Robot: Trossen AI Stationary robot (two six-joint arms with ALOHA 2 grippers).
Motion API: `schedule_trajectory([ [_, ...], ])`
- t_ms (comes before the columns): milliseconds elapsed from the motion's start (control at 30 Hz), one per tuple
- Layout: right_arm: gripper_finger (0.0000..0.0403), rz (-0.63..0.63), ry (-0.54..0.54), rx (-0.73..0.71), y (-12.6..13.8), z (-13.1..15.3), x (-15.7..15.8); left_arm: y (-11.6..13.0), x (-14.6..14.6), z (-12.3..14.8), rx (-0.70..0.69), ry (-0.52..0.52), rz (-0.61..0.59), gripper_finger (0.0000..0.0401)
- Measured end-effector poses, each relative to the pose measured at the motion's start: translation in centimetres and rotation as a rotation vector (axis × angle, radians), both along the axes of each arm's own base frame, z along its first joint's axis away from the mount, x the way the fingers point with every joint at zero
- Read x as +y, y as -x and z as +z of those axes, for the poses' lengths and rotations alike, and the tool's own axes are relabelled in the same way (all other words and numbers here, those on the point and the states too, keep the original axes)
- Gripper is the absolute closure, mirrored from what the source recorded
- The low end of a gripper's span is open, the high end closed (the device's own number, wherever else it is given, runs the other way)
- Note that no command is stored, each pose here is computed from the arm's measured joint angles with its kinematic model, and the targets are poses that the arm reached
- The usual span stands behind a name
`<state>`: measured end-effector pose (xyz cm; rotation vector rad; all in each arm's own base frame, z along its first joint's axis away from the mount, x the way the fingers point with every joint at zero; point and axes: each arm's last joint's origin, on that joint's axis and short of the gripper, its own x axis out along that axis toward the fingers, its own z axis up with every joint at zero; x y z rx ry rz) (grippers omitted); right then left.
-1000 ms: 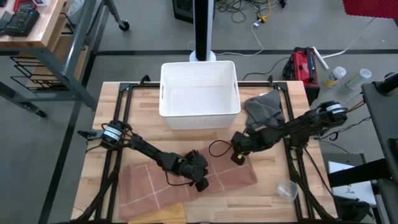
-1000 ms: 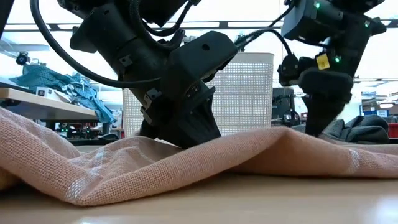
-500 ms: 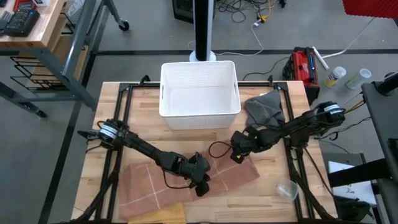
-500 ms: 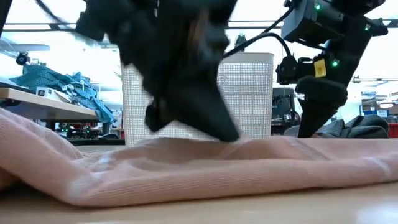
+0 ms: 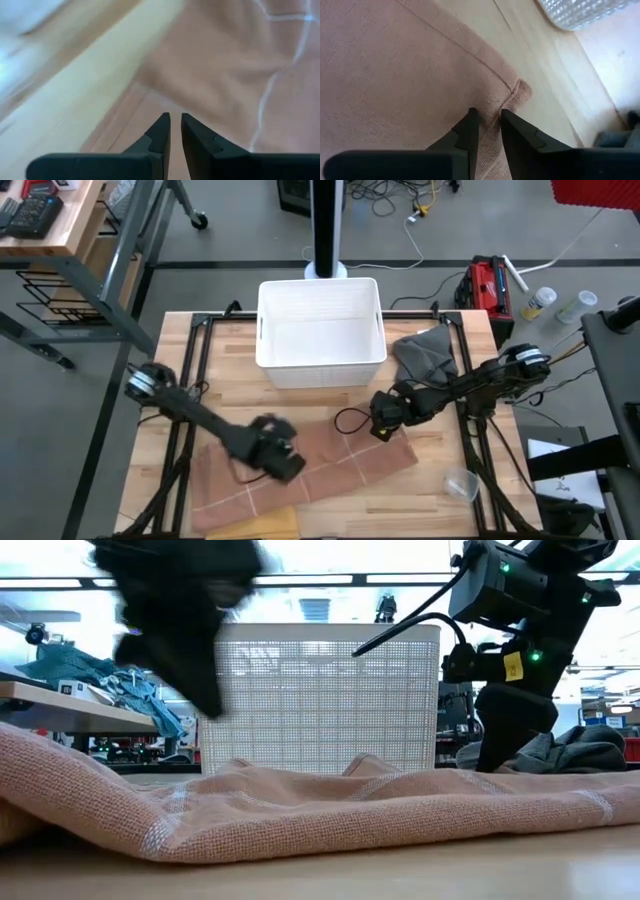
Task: Fold towel
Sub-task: Fold the brown squared towel
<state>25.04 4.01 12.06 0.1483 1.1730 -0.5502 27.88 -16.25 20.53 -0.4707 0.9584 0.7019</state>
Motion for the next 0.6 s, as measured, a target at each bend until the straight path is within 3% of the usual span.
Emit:
schedule_trajectory([
  [133,0.0323,0.006,0.002,-0.028,-0.2,0.2,-0.1,4.1,-2.0,0.2,-0.016,-0.098,0.101,0.0365],
  [300,0.0326,0.011,0.003,-0.048,-0.6,0.5,-0.3,7.4,-3.2,-0.8,-0.079,-0.138,0.214,0.0365],
  [400,0.0335,0.032,0.006,-0.065,-0.8,0.6,-0.3,8.7,-2.9,-2.3,-0.072,-0.123,0.287,0.0365],
  [600,0.0379,0.051,0.008,-0.065,-0.9,0.6,-0.4,10.1,-2.1,-5.7,0.060,0.009,0.398,0.0364],
])
